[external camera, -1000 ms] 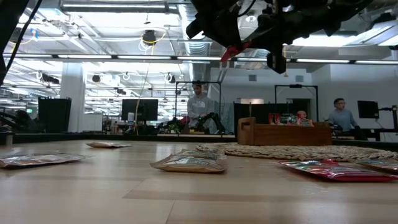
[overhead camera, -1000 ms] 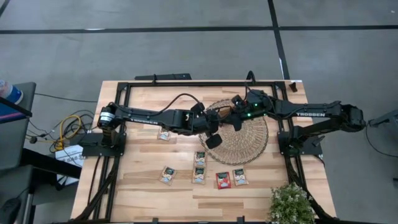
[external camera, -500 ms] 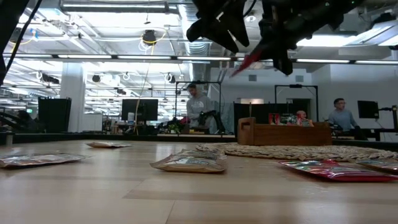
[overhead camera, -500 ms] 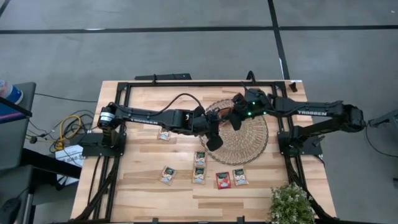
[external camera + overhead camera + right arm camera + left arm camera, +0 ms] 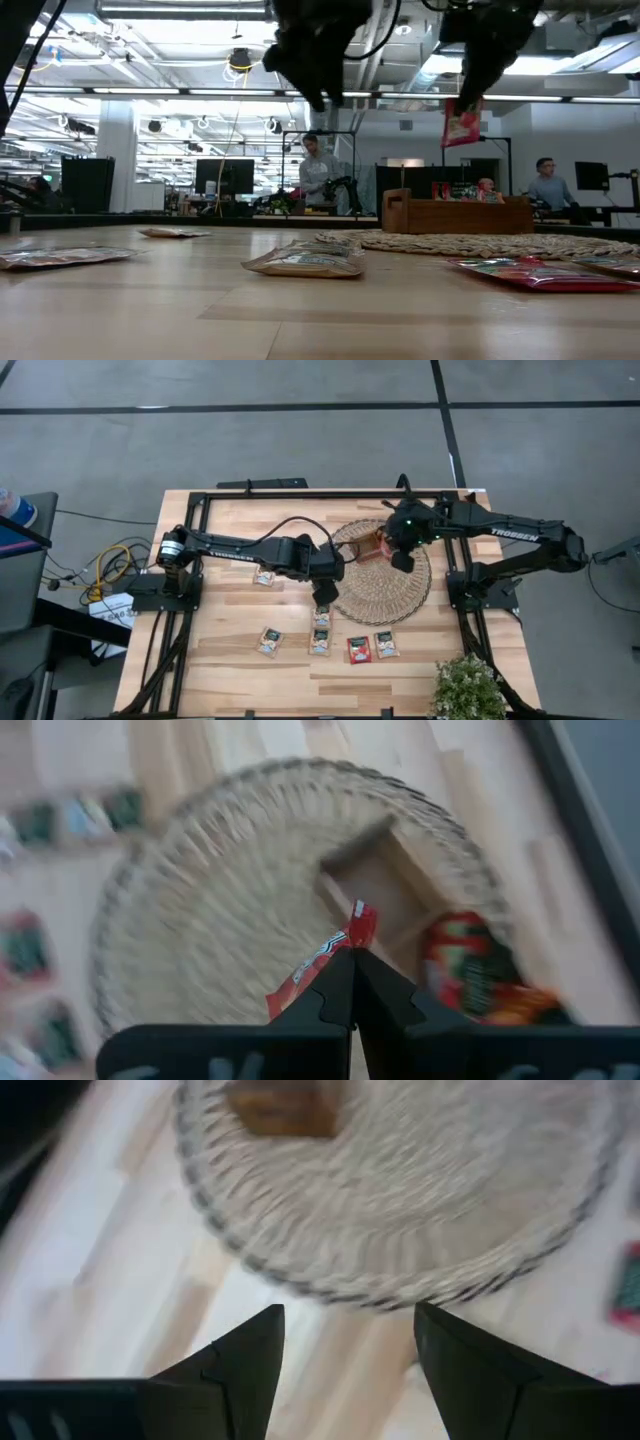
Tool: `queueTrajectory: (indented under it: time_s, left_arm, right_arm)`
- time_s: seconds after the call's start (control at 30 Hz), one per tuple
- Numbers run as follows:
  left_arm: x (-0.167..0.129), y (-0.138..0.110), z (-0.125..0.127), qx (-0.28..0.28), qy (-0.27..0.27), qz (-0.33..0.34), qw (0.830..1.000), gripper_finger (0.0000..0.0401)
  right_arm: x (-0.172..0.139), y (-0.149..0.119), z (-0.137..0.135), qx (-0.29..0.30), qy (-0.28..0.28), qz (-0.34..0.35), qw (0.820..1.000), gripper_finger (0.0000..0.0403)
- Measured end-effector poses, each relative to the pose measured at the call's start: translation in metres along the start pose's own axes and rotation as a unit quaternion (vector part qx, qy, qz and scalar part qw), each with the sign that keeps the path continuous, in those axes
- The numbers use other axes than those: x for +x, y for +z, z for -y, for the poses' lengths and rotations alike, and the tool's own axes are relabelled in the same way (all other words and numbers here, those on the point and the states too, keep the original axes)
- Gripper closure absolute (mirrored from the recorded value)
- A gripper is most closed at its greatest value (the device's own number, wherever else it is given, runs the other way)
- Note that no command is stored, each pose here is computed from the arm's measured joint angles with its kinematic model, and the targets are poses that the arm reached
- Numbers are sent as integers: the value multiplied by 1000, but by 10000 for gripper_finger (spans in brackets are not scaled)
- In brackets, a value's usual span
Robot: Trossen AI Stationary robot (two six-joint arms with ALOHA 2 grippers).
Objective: Pick & Place Tea
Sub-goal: Put the red tea pack into the middle compartment of the brown organizer
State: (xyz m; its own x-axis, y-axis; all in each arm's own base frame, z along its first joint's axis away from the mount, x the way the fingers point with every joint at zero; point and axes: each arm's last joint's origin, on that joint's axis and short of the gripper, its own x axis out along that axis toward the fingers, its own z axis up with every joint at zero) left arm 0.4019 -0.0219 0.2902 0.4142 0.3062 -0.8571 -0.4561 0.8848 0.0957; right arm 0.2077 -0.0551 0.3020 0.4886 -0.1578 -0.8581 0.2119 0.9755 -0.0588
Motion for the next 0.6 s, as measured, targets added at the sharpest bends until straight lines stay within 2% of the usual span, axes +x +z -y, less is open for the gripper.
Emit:
queueTrajectory:
  time_s: [0.13, 0.3, 0.43, 0.6]
  left_arm:
    - [0, -4, -3, 9, 37, -10, 999, 183]
    - [2, -7, -3, 21, 40, -15, 999, 183]
    - [9, -13, -2, 25, 42, -28, 998, 183]
    - [25, -29, -4, 27, 55, -62, 996, 183]
  right_arm:
    - [-8, -1, 0, -82, -36, -23, 996, 403]
    - [-9, -1, 4, -166, -47, -31, 985, 403]
    - [-4, -1, 9, -208, -47, -51, 976, 403]
    - [11, -4, 15, -298, -21, -118, 947, 403]
